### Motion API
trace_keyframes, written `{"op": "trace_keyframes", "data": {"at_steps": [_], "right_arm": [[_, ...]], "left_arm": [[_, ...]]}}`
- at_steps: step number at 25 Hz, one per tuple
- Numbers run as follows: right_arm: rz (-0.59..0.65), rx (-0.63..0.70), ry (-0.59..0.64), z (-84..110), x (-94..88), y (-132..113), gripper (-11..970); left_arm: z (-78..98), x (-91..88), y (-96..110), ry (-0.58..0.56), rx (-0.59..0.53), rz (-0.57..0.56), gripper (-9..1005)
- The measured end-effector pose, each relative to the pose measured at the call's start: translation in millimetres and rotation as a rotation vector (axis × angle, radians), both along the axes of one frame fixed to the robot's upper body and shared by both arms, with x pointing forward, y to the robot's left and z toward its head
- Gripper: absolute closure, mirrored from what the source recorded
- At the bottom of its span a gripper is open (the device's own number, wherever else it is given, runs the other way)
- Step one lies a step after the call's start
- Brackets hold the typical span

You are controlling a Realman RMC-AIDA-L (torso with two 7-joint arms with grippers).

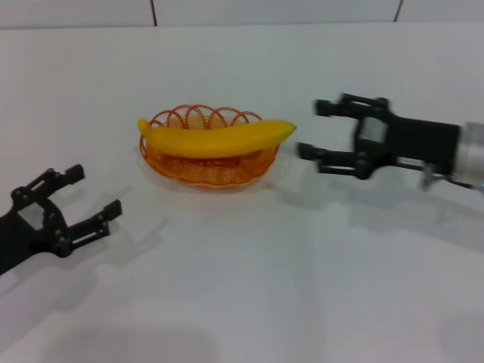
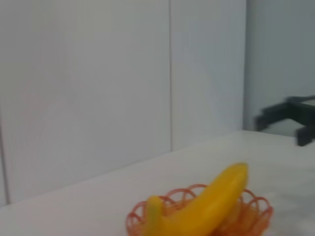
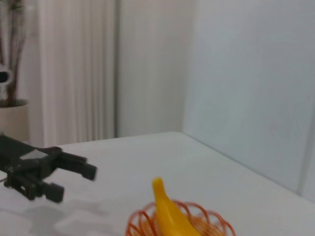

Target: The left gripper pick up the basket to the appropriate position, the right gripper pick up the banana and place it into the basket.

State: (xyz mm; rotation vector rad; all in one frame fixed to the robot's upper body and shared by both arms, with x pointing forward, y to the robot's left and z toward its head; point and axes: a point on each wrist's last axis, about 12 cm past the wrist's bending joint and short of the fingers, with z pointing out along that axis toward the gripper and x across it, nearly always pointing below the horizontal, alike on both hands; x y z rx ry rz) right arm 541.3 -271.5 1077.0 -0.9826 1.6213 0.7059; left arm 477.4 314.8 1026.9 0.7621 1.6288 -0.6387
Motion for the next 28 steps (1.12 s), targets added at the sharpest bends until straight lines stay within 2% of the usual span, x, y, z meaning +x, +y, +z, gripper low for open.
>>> {"op": "trace_keyframes", "data": {"at_steps": [4, 9, 15, 19, 23, 28], "right_arm": [[-0.085, 0.018, 0.087, -13.5, -11.2, -39, 169], [-0.076, -0.04, 0.128, -21.9, -18.2, -51, 170], [0.022, -0.101, 0.074, -26.1, -17.7, -35, 171], [0.063, -0.122, 0.038, -31.2, -16.1, -18, 172], [0.072, -0.147, 0.042, -35.1, -11.0, -8, 173], [0.046, -0.156, 0.045, -38.0, -8.4, -6, 173]], "left_arm": [[-0.2, -5.2, 15, -0.006, 0.014, 0.05, 104], [-1.9, -9.0, 25, -0.016, 0.082, 0.043, 104], [2.1, 3.0, 26, -0.003, 0.118, 0.005, 104], [2.0, 21.5, 12, 0.003, 0.136, 0.008, 104], [-3.4, 23.5, -2, -0.008, 0.146, 0.004, 104], [-6.2, 18.4, -3, -0.008, 0.144, 0.007, 104]]}}
